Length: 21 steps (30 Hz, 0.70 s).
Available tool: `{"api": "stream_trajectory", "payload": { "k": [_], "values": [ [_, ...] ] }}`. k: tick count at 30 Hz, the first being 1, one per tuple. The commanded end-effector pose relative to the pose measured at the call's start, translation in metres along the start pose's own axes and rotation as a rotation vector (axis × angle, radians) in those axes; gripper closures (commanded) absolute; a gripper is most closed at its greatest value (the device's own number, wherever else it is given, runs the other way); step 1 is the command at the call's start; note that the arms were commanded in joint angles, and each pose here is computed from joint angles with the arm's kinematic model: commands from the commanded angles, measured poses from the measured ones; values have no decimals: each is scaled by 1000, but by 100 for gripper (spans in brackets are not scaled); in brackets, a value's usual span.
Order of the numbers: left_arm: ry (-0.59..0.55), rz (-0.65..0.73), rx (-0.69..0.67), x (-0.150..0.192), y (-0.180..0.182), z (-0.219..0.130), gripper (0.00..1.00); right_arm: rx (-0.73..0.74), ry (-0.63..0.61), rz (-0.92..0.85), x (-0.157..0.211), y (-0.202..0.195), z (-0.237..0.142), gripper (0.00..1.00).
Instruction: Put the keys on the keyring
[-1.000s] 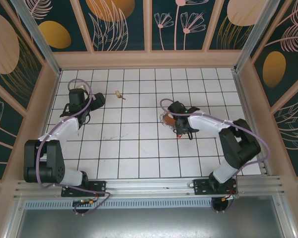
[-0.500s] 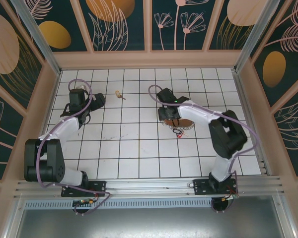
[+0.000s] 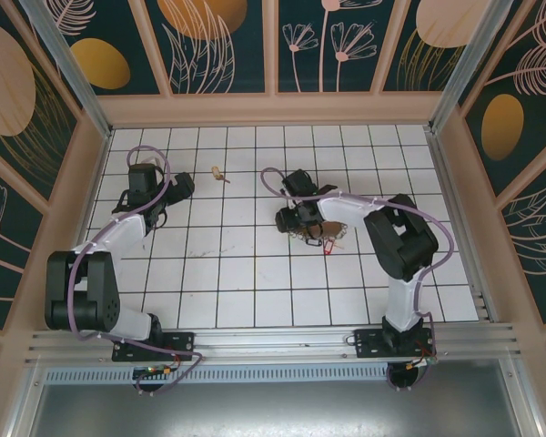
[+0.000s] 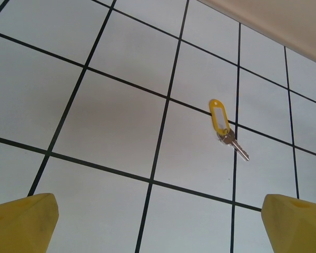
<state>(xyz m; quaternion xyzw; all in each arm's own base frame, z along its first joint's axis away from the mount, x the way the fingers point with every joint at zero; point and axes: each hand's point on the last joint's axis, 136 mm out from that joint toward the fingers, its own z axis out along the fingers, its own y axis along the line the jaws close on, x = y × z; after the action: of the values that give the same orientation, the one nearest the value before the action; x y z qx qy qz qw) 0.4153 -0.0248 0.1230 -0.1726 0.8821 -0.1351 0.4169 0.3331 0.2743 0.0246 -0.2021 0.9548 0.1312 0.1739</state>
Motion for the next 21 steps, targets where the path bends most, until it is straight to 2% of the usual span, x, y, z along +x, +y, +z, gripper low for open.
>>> {"api": "stream_trajectory", "payload": {
  "k": [1, 6, 12, 15, 17, 21],
  "values": [
    [13, -12, 9, 1, -3, 3, 1, -138, 152, -151, 61, 38, -3, 42],
    [19, -17, 12, 3, -3, 4, 1, -132, 190, -281, 94, 51, -28, 42],
    [33, -24, 22, 7, -4, 7, 1, 52, 64, -144, 72, 23, -67, 42],
    [35, -23, 26, 7, -4, 7, 1, 11, 55, -59, 79, 30, -75, 51],
    [32, -22, 26, 7, -5, 6, 1, -1, 103, -19, 95, 36, -72, 58],
    [21, -14, 22, 4, -5, 4, 1, 24, 171, -2, 121, 45, -69, 64]
  ]
}}
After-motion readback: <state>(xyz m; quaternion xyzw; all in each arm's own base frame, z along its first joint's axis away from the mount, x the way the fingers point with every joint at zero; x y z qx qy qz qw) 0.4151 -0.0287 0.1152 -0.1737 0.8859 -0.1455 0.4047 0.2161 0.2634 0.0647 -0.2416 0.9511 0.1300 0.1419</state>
